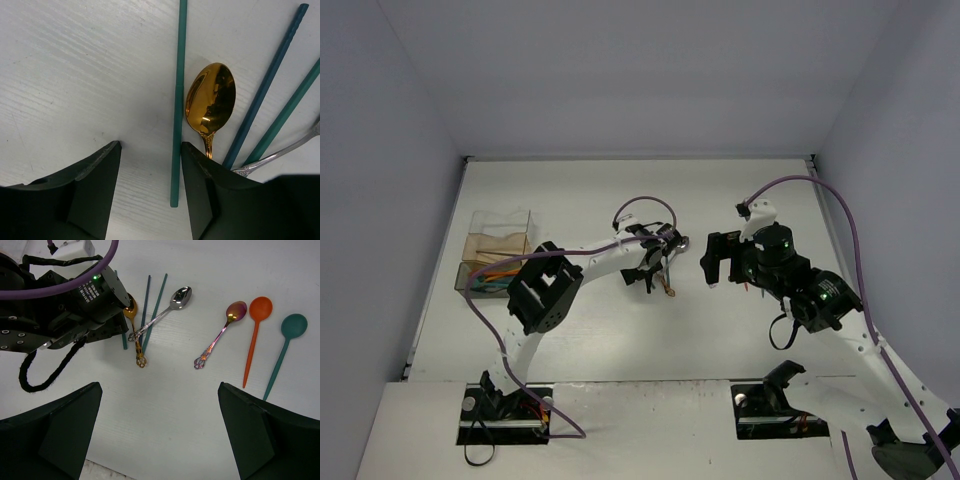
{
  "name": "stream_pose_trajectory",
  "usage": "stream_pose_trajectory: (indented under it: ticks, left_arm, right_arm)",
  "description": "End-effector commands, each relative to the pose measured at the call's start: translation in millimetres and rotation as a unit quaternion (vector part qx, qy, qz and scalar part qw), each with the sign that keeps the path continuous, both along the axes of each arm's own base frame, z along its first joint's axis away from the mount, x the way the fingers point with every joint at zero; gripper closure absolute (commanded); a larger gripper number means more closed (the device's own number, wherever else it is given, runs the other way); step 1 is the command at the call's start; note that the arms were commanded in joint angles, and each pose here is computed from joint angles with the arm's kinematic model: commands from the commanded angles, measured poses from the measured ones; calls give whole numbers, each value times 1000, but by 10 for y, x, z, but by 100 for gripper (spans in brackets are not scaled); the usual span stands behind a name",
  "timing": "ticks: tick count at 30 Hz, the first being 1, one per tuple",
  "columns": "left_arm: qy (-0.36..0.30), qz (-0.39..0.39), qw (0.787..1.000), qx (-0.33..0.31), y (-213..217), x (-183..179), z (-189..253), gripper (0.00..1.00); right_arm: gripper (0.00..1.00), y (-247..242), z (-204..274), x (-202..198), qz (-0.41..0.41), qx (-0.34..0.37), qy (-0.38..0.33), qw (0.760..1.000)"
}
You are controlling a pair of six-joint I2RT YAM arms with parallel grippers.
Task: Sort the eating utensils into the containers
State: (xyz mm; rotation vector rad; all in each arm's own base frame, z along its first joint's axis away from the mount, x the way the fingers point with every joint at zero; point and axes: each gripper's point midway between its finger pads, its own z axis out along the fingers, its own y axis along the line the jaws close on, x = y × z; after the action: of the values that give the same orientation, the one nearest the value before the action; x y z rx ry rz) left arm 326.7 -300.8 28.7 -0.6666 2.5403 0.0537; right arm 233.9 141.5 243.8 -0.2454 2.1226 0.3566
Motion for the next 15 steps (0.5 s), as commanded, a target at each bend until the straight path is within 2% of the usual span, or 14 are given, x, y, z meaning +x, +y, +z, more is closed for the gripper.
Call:
stream_pose_trajectory:
  ticks: [1,4,9,13,15]
  left_arm:
    - [2,10,1000,-16,-61,-8,62,54]
    - [8,16,1000,-12,-4,-66,22,63]
    - [11,26,1000,-10,125,-142,43,89]
    - [9,32,999,-14,206,-178,107,100]
    - [4,35,999,-23,235,-174,193,100]
  right_arm:
    - [0,41,169,42,0,17,-28,999]
    - [0,36,177,40,-1,17,-30,999]
    - [0,32,189,34,-1,19,-32,999]
    - [0,38,182,34,1,18,-31,999]
    - [0,42,187,33,1,19,-31,999]
